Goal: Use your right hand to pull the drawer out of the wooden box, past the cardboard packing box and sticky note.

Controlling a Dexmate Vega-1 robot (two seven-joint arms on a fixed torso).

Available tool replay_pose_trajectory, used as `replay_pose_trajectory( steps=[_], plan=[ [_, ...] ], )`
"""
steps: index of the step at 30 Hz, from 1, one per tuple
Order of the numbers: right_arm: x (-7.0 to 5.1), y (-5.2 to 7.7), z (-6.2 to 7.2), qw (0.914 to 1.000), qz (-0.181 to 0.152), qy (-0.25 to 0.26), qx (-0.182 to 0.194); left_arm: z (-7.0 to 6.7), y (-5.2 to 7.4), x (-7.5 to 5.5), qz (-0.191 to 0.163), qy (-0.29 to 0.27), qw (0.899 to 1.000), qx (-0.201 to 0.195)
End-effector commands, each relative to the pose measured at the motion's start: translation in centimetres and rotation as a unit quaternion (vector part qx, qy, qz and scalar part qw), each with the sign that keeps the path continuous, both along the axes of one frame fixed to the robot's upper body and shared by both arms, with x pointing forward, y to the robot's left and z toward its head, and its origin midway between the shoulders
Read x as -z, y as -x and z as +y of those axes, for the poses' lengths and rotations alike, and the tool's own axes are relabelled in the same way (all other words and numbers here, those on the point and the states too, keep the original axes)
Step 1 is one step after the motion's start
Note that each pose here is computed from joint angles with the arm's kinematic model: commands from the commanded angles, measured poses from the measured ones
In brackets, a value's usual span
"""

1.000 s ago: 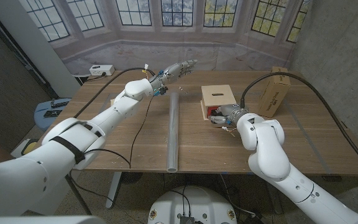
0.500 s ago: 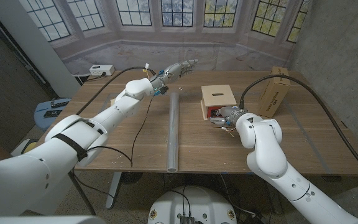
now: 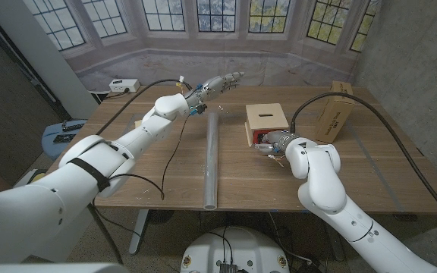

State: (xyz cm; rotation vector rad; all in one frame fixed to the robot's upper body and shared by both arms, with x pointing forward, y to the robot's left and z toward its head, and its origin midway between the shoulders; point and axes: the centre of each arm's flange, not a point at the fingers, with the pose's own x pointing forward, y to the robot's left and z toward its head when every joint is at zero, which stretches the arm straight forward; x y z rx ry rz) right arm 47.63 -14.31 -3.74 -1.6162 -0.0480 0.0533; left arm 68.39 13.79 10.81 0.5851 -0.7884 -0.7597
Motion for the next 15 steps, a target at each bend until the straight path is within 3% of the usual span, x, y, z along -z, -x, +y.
replay_pose_trajectory(
  steps=[1,15],
  plan=[
    [0.33,-0.42,0.09,0.9999,0.011,-0.007,0.000,-0.44,0.23,-0.07,-0.011,-0.023,1.000,0.005],
    [1.06,-1.17,-0.04,0.9997,0.021,-0.014,0.002,-0.95,0.49,0.07,-0.014,-0.043,0.999,0.013]
  ],
)
